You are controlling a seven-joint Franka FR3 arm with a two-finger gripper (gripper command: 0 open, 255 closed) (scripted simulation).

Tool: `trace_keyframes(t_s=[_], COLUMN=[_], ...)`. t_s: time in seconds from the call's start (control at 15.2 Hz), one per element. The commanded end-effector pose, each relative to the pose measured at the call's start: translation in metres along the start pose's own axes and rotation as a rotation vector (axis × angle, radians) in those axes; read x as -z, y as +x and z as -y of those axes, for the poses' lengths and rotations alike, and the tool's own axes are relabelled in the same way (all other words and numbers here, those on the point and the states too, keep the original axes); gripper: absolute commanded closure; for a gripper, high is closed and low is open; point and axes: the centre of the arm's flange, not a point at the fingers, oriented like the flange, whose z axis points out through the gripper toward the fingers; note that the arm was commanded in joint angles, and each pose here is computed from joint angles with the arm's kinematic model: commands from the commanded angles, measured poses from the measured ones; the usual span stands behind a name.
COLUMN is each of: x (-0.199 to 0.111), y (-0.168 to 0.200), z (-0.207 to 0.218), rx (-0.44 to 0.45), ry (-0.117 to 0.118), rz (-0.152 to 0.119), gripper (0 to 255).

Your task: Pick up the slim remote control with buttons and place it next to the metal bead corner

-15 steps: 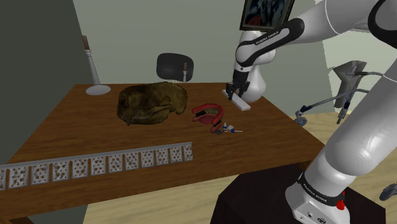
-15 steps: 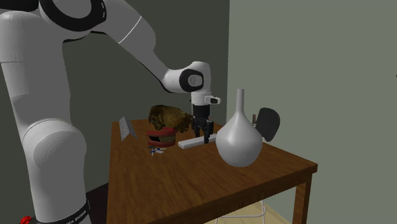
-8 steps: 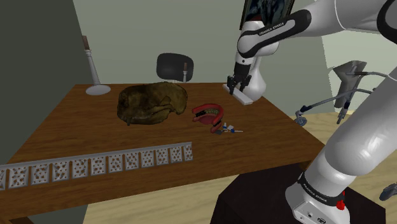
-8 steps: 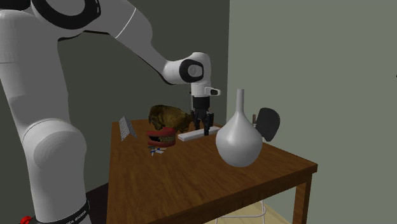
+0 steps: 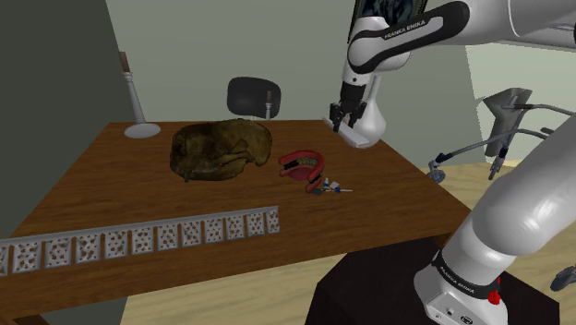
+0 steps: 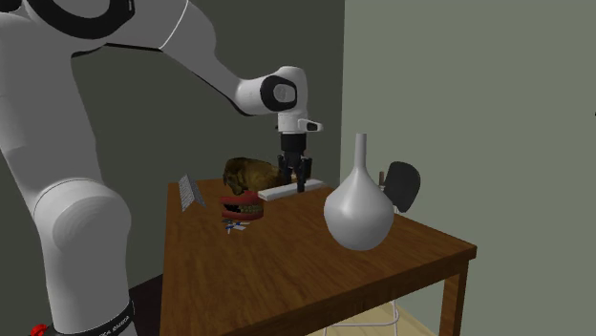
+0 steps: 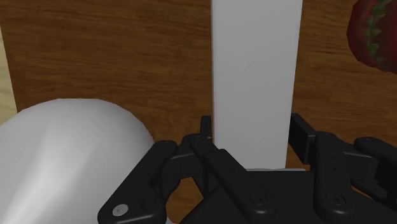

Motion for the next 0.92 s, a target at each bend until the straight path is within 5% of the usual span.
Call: trace_keyframes(t_s=[0.0,0.86], x=[0.0,0.004], y=[-0.017,-0.13], z=[0.019,0.148], rx=[0.0,0.0], ry=[0.0,0.0], rz=[0.0,0.0], gripper=[255,255])
